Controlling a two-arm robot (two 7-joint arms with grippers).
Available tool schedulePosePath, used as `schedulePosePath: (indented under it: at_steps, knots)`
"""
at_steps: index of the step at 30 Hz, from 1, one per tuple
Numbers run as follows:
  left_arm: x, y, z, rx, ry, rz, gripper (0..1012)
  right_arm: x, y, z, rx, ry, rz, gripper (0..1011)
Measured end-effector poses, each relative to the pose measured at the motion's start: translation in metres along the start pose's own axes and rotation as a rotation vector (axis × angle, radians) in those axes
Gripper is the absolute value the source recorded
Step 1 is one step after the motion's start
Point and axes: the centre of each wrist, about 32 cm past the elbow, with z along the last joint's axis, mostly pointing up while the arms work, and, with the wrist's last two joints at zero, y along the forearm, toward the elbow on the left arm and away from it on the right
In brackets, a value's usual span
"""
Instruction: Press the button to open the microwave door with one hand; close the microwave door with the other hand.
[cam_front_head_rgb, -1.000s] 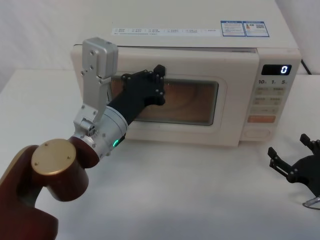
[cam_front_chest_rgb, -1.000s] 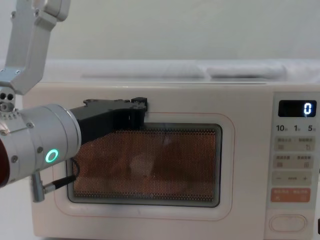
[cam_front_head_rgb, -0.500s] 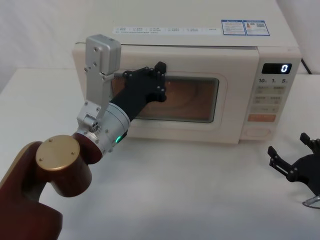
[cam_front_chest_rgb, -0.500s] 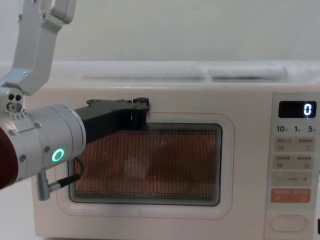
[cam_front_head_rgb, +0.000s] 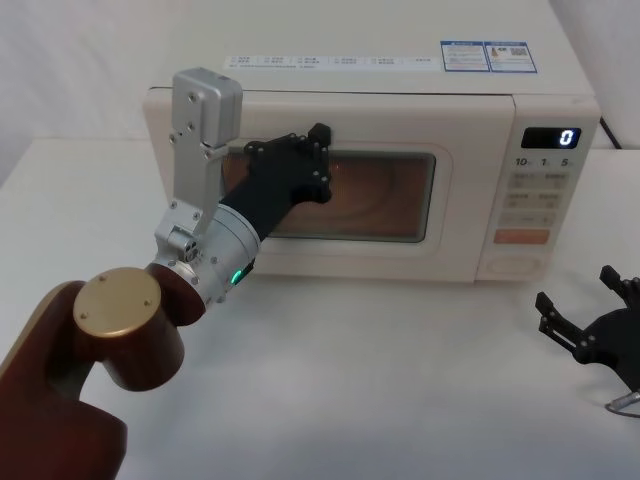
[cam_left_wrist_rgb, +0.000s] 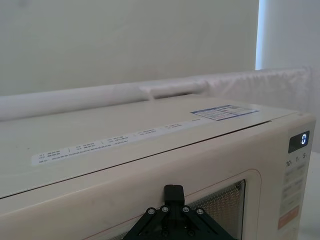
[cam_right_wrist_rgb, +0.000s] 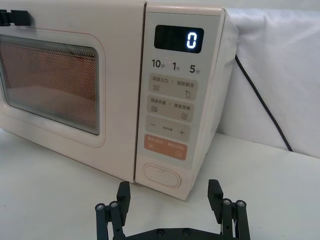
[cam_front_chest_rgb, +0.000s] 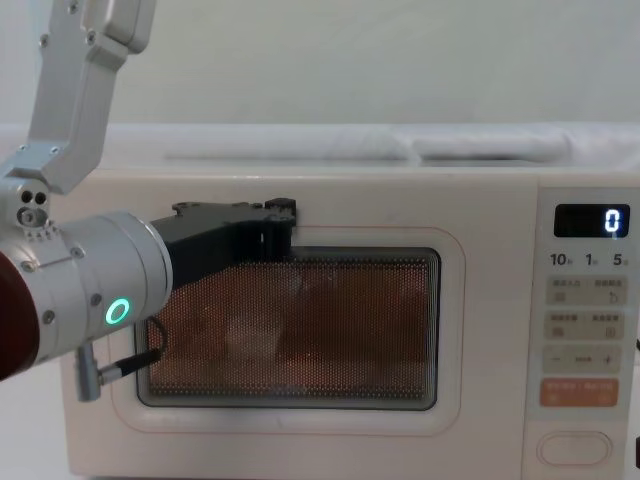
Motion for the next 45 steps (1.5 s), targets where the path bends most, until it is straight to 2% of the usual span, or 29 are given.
schedulePosePath:
  at_steps: [2,12,18,23,24,29,31,36,42,45]
  knots:
    - [0.0008,0.000,-0.001,0.006,0.001,0.004,0,0.0000,0.000,0.000,0.000,0.000,0.000,1001]
    - [0.0019,0.000,-0.001,0.003,0.005,0.007,0,0.0000,0.000,0.000,0.000,0.000,0.000,1001]
    - [0.0024,0.003,0.000,-0.002,0.020,0.009,0,0.0000,0.000,0.000,0.000,0.000,0.000,1001]
    - [0.0011,0.010,0.001,-0.015,0.056,0.008,0,0.0000,0.000,0.000,0.000,0.000,0.000,1001]
    - [0.0000,0.012,0.001,-0.020,0.069,0.005,0,0.0000,0.000,0.000,0.000,0.000,0.000,1001]
    - [-0.0041,0.023,-0.001,-0.026,0.106,-0.005,0,0.0000,0.000,0.000,0.000,0.000,0.000,1001]
    - [-0.0053,0.027,-0.003,-0.026,0.112,-0.007,0,0.0000,0.000,0.000,0.000,0.000,0.000,1001]
    - [-0.0098,0.044,-0.011,0.002,0.133,-0.005,7,0.0000,0.000,0.000,0.000,0.000,0.000,1001]
    - [-0.0102,0.067,-0.024,0.023,0.155,0.027,127,0.0000,0.000,0.000,0.000,0.000,0.000,1001]
    - [-0.0093,0.074,-0.028,0.029,0.156,0.038,255,0.0000,0.000,0.000,0.000,0.000,0.000,1001]
